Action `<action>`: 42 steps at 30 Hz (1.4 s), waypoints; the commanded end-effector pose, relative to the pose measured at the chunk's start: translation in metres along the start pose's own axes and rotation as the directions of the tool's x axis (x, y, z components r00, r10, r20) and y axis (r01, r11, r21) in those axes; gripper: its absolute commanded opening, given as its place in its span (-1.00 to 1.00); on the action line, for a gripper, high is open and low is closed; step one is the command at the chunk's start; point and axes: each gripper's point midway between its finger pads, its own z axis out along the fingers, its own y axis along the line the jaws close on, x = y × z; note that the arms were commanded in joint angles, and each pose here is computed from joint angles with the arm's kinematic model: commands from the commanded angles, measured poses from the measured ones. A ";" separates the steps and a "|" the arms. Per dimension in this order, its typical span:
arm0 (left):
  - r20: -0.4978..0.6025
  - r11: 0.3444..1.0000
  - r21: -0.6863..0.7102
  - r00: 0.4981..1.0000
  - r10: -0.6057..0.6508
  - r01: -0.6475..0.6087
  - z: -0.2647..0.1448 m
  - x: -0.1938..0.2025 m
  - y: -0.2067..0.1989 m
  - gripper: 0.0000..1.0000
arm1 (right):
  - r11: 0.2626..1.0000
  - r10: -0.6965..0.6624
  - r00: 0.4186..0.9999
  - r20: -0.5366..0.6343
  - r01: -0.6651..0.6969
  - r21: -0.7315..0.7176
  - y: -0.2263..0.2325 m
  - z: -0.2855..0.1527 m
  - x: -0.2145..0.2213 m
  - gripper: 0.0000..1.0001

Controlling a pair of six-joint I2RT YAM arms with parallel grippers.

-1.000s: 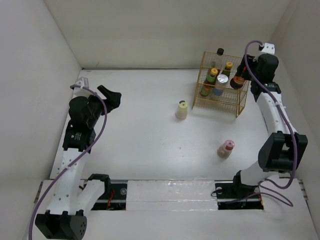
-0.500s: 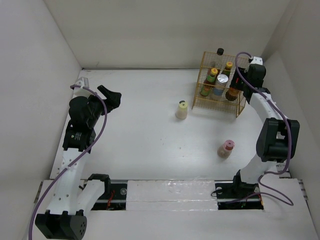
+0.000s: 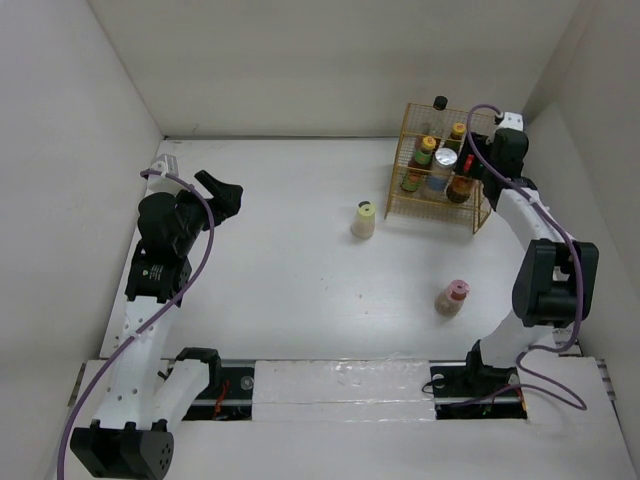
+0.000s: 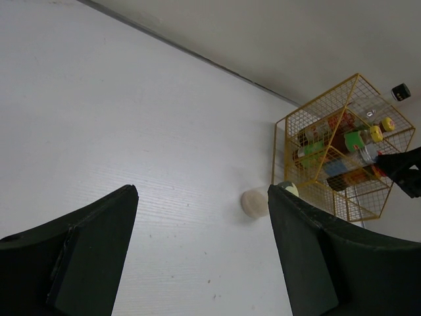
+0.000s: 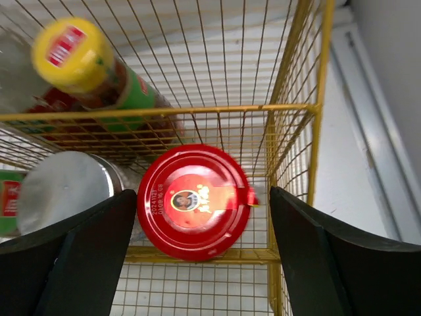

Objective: Organize the condiment bottles

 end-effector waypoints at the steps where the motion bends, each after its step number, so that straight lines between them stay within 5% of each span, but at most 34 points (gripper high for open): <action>1: 0.034 0.999 0.029 0.999 0.020 -0.021 0.000 -0.009 -0.006 0.52 | 0.999 0.039 0.966 0.254 -0.036 -0.016 0.011 -0.041 -0.083 0.77; 6: 0.034 0.999 0.029 0.999 0.020 -0.021 0.000 -0.009 -0.006 0.52 | 0.998 0.049 0.935 0.352 -0.034 -0.048 0.024 -0.098 -0.111 0.82; 9: 0.034 0.999 0.029 0.999 0.020 -0.021 0.000 -0.009 -0.006 0.52 | 0.988 0.058 0.932 0.358 -0.002 -0.155 0.061 -0.125 -0.102 0.61; 11: 0.028 0.999 0.038 0.999 0.020 -0.021 0.000 -0.008 -0.007 0.52 | 0.957 0.059 0.941 0.334 0.042 -0.286 0.112 -0.141 -0.082 0.23; 12: 0.028 0.999 0.038 0.999 0.020 -0.021 0.000 -0.008 -0.007 0.52 | 0.940 0.068 0.949 0.309 0.043 -0.339 0.129 -0.142 -0.061 -0.29; 13: 0.028 0.999 0.038 0.999 0.020 -0.021 0.000 -0.008 -0.007 0.52 | 0.918 0.071 0.955 0.288 0.050 -0.393 0.148 -0.146 -0.046 -0.51; 15: 0.036 0.999 0.043 0.999 0.021 -0.022 -0.003 -0.009 -0.009 0.52 | 0.852 0.043 0.971 0.237 0.088 -0.516 0.198 -0.163 -0.006 -0.65; 17: 0.036 0.999 0.043 0.999 0.021 -0.023 -0.003 -0.009 -0.009 0.52 | 0.835 0.004 0.980 0.197 0.105 -0.541 0.220 -0.167 0.022 -0.53; 19: 0.045 0.999 0.049 0.999 0.022 -0.024 -0.006 -0.011 -0.011 0.52 | 0.808 -0.052 0.987 0.149 0.129 -0.574 0.244 -0.176 0.057 0.03; 23: 0.047 0.998 0.063 0.999 0.023 -0.026 -0.008 -0.012 -0.014 0.52 | 0.810 -0.123 0.989 0.085 0.149 -0.568 0.257 -0.164 0.095 0.70; 35: 0.049 0.997 0.077 0.999 0.024 -0.028 -0.011 -0.013 -0.017 0.52 | 0.869 -0.181 0.983 0.014 0.166 -0.466 0.259 -0.117 0.117 0.77; 42: 0.056 0.996 0.082 0.998 0.025 -0.030 -0.011 -0.014 -0.018 0.52 | 0.902 -0.186 0.982 0.037 0.185 -0.391 0.260 -0.089 0.110 0.62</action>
